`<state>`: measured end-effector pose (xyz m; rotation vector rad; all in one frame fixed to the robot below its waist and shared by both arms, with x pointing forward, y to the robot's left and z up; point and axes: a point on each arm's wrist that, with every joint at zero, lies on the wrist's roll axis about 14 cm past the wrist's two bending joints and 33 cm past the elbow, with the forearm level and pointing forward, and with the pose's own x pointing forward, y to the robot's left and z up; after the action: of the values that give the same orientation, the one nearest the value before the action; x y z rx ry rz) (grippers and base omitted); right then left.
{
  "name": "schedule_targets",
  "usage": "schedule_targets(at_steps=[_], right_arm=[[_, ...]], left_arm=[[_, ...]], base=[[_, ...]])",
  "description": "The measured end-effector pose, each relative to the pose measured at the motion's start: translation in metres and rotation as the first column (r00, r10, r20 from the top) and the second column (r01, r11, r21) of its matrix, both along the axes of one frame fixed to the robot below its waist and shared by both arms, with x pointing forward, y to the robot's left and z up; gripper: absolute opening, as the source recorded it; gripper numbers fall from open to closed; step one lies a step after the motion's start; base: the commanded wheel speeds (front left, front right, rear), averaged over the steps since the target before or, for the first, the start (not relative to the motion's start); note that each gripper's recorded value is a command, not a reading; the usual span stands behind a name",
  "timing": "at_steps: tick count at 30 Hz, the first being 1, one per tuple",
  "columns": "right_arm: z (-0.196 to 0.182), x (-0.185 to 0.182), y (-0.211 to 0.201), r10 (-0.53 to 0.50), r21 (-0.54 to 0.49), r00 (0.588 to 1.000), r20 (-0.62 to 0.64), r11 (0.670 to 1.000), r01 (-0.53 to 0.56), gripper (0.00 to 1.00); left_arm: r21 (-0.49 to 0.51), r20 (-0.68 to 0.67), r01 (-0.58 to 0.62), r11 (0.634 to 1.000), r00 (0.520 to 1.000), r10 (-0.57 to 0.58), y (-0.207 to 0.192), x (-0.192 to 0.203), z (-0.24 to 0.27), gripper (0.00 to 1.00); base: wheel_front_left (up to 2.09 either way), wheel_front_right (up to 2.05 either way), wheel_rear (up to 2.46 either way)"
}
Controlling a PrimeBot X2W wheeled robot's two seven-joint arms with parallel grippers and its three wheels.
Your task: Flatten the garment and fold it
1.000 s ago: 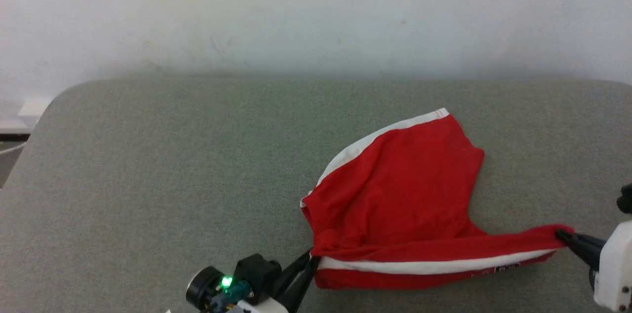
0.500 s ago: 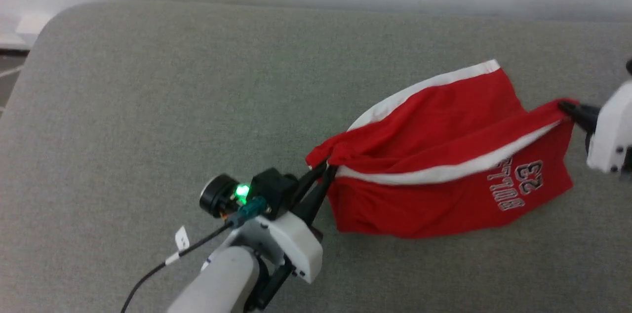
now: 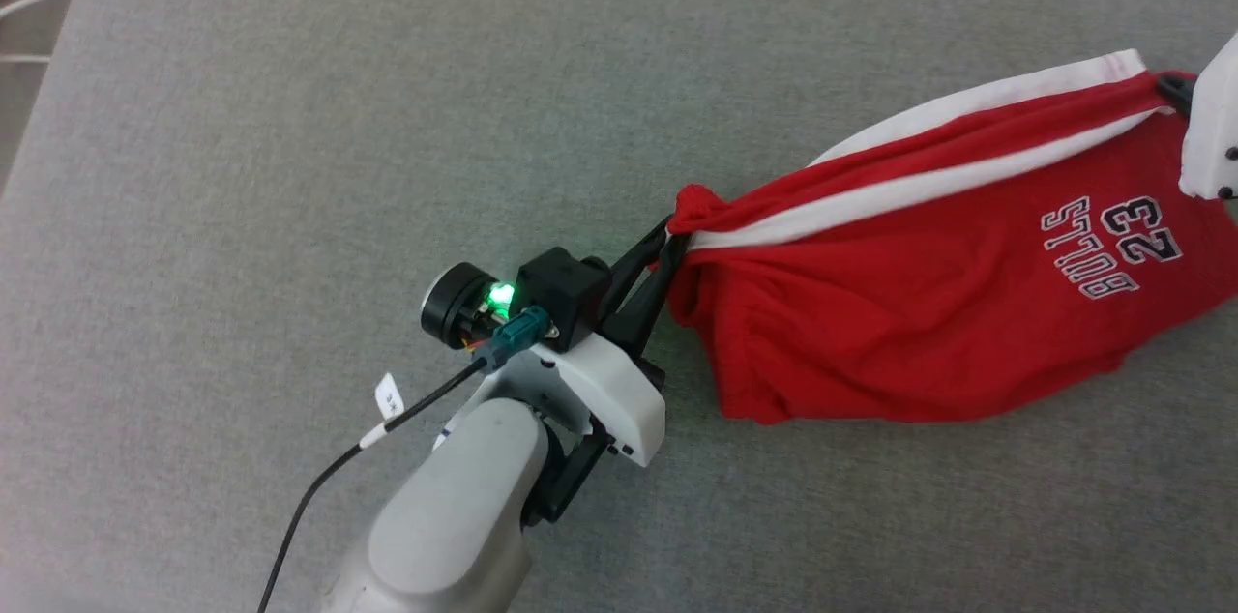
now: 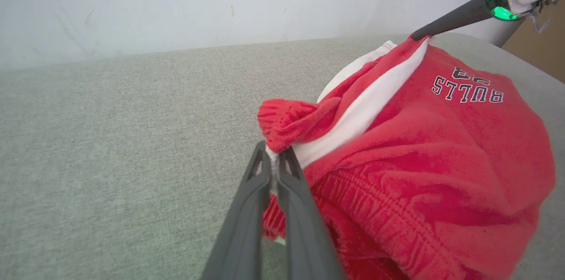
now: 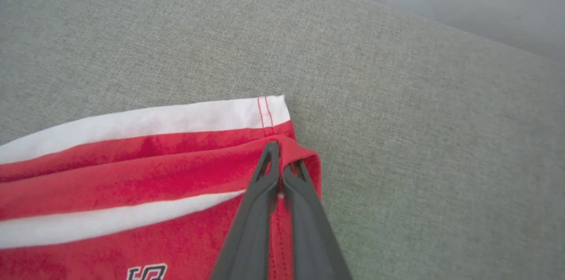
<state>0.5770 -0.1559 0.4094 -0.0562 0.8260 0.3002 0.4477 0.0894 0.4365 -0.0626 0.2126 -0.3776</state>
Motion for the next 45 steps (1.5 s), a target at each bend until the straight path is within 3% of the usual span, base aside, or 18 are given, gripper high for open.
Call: schedule_targets(at_steps=[10,11,12,13,19,24,35,45], right_arm=[[-0.032,0.018,0.015,0.014,-0.009,1.000,-0.007,1.000,-0.014,0.00],[-0.031,0.019,0.016,0.016,-0.009,1.000,0.003,1.000,-0.016,0.48],[-0.030,0.020,0.016,0.015,-0.007,1.000,0.018,1.000,-0.015,1.00],[-0.028,0.020,0.017,0.016,-0.004,0.999,0.034,1.000,-0.016,1.00],[-0.003,0.014,0.030,0.050,0.017,0.989,0.143,0.998,-0.053,1.00],[0.034,-0.001,0.038,0.089,0.040,0.952,0.294,0.994,-0.105,1.00],[0.124,-0.051,0.018,0.088,0.052,0.768,0.635,0.986,-0.156,1.00],[0.138,-0.118,-0.032,-0.084,0.143,0.648,0.757,0.989,-0.039,1.00]], left_arm=[[0.020,-0.038,-0.051,0.998,0.998,0.052,0.014,0.004,-0.021,0.00],[0.019,-0.039,-0.053,0.998,0.998,0.053,0.014,0.003,-0.022,0.01],[0.018,-0.037,-0.054,0.998,0.998,0.054,0.014,0.002,-0.022,0.73],[0.019,-0.034,-0.055,0.998,0.998,0.055,0.014,0.002,-0.021,1.00],[0.012,0.017,-0.083,0.997,0.996,0.082,0.021,0.000,-0.002,1.00],[-0.038,0.059,-0.143,0.989,0.988,0.145,0.034,-0.010,0.019,1.00],[-0.155,0.201,-0.303,0.940,0.922,0.331,0.073,-0.036,0.081,1.00],[-0.204,0.180,-0.339,0.918,0.909,0.376,0.069,-0.072,0.076,1.00]], base=[[0.00,0.00,0.00],[0.00,0.00,0.00],[0.00,0.00,0.00],[0.00,0.00,0.00],[0.00,0.00,0.00],[0.00,0.00,0.00],[0.00,0.00,0.00],[0.00,0.00,0.00]])
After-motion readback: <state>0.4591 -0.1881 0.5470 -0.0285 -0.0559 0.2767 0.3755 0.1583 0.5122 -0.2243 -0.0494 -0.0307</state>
